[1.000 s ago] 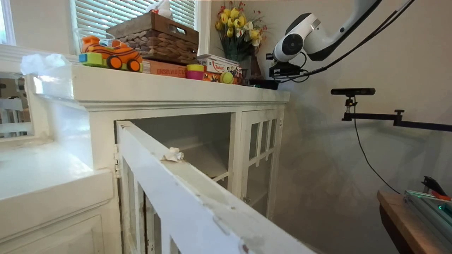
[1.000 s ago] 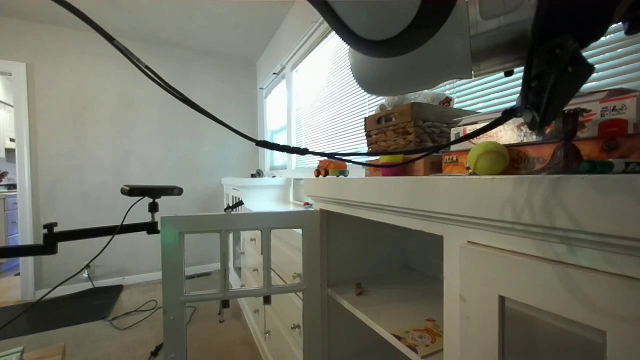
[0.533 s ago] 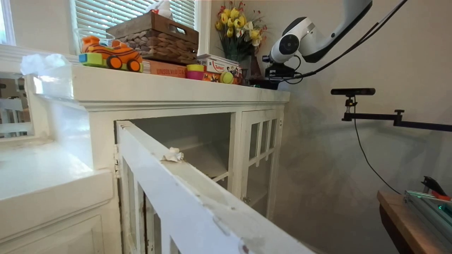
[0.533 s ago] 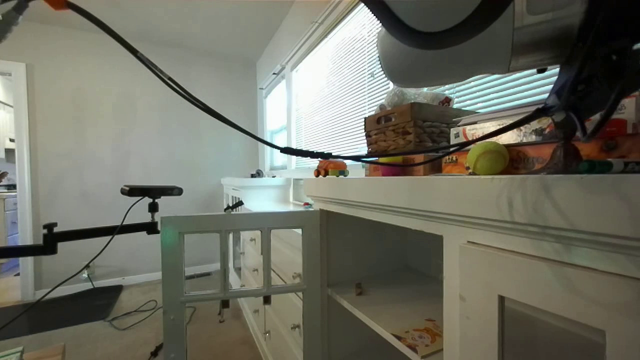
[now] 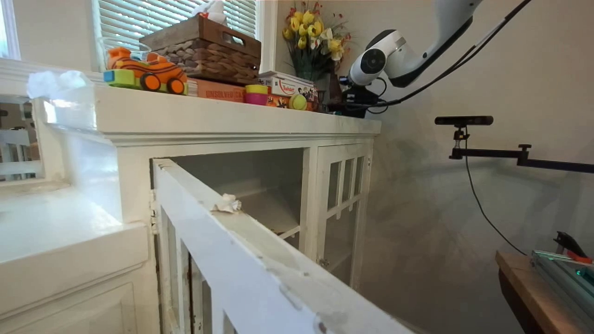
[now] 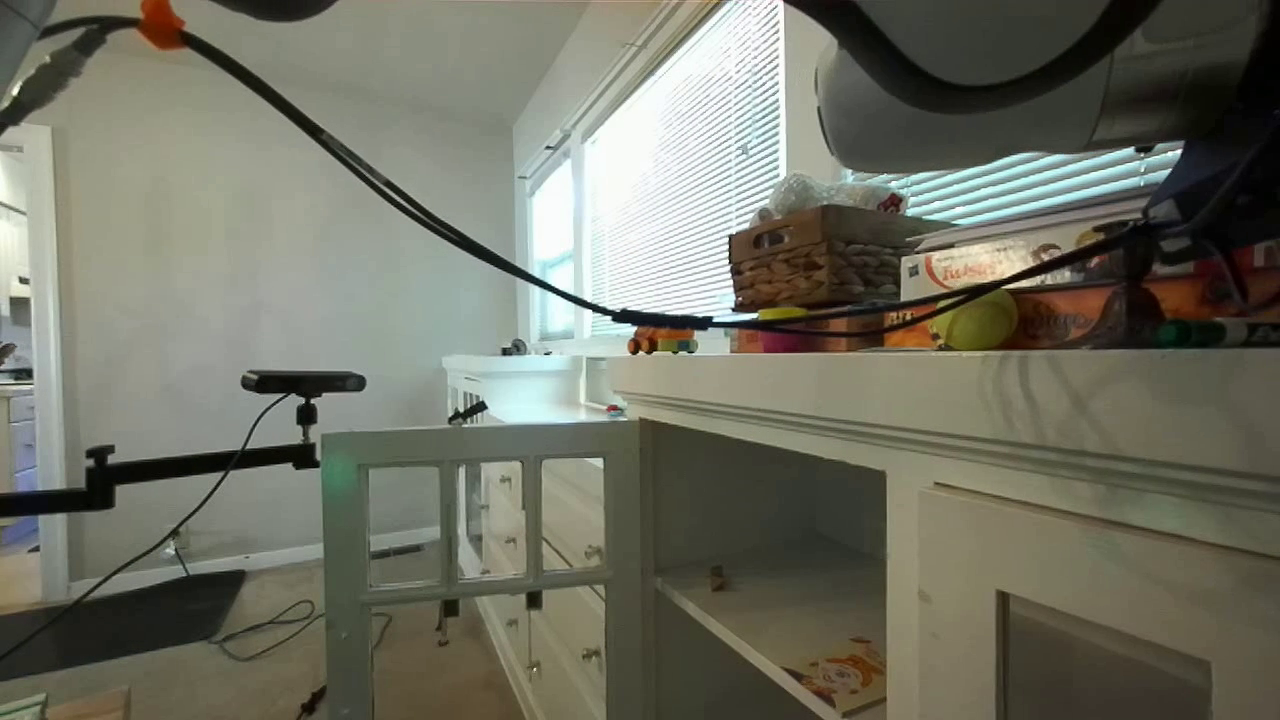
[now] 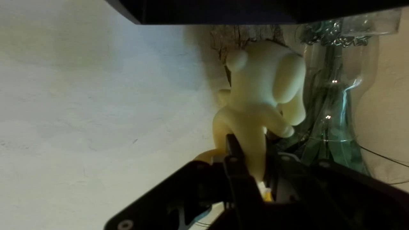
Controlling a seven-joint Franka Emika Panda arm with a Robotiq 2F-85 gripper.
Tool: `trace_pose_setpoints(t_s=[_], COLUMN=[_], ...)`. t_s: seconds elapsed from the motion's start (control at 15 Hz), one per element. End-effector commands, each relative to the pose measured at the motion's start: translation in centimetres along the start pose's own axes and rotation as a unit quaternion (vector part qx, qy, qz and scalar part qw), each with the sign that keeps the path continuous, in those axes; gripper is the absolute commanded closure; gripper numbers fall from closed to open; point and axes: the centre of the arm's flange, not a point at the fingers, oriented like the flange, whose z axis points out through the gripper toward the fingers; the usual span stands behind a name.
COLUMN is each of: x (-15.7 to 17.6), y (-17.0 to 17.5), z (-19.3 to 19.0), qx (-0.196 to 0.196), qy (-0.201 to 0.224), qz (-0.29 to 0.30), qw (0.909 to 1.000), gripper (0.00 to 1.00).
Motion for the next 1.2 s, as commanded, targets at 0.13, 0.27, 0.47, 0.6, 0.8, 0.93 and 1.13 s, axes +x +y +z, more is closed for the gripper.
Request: trace_pose_setpoints(t_s=[0.13,0.27,0.47,0.6,0.8,0.93,1.13], x=[0.4,0.3,0.4,0.5,0.8,1.0,1.9], y=[-2.2,-2.5,-2.8,-2.9,-3.0,-2.9,-2.6], z=[2.6,2.9,3.0,3.0,3.0,2.9,1.5], qx=[0.008,0.009,0.008,0.008,0.008,0.005,0.01], qy=[-0.011,-0.013,-0.012,-0.01,-0.007,-0.006,-0.001], qz=[0.019,0.02,0.02,0.018,0.01,0.003,-0.009], qw=[0.9997,0.9997,0.9997,0.9998,0.9999,1.0,0.9999], gripper=[0.96,0.56,0.47,0.33,0.12,0.01,0.0])
